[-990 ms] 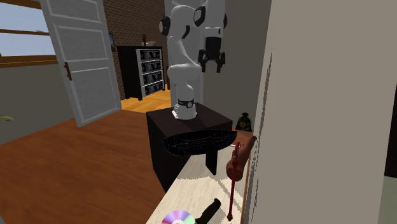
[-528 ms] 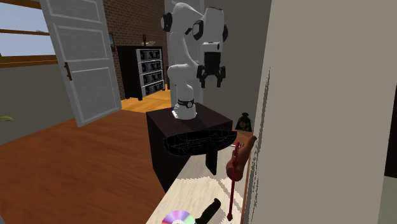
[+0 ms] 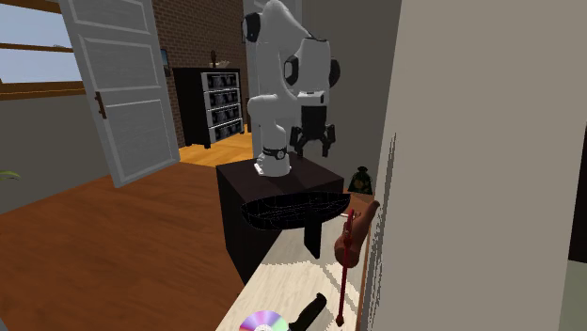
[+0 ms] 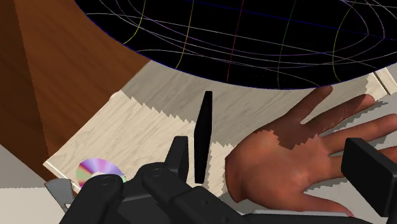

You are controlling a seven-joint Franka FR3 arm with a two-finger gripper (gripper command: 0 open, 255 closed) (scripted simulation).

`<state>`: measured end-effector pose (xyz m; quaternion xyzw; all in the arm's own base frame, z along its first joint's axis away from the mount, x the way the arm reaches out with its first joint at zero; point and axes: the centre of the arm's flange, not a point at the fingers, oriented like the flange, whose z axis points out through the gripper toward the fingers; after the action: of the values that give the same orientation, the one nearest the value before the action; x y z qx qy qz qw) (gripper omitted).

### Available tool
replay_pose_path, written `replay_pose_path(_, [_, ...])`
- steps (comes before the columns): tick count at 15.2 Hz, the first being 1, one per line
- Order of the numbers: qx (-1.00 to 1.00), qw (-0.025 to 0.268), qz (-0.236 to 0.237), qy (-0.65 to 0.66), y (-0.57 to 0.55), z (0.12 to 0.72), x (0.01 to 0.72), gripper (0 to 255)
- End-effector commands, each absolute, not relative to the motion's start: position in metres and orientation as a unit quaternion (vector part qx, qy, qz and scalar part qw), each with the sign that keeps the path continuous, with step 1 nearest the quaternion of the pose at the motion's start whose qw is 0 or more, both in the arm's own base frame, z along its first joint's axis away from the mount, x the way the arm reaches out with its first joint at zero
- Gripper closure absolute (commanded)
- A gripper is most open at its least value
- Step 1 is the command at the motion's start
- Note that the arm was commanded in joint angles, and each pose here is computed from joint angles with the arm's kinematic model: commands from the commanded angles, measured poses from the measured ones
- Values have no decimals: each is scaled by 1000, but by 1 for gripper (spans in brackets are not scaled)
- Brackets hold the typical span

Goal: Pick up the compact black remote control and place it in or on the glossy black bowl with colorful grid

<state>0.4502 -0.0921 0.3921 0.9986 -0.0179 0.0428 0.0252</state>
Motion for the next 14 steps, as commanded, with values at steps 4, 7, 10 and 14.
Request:
replay_pose_path(4, [998,17,47,-24,-118,343,489,0])
replay_pose_path(7, [998,12,49,-28,-134,314,512,0])
replay_pose_path(10, [998,7,51,-32,-149,285,534,0])
replay_pose_path(14, [998,5,52,-34,-157,260,547,0])
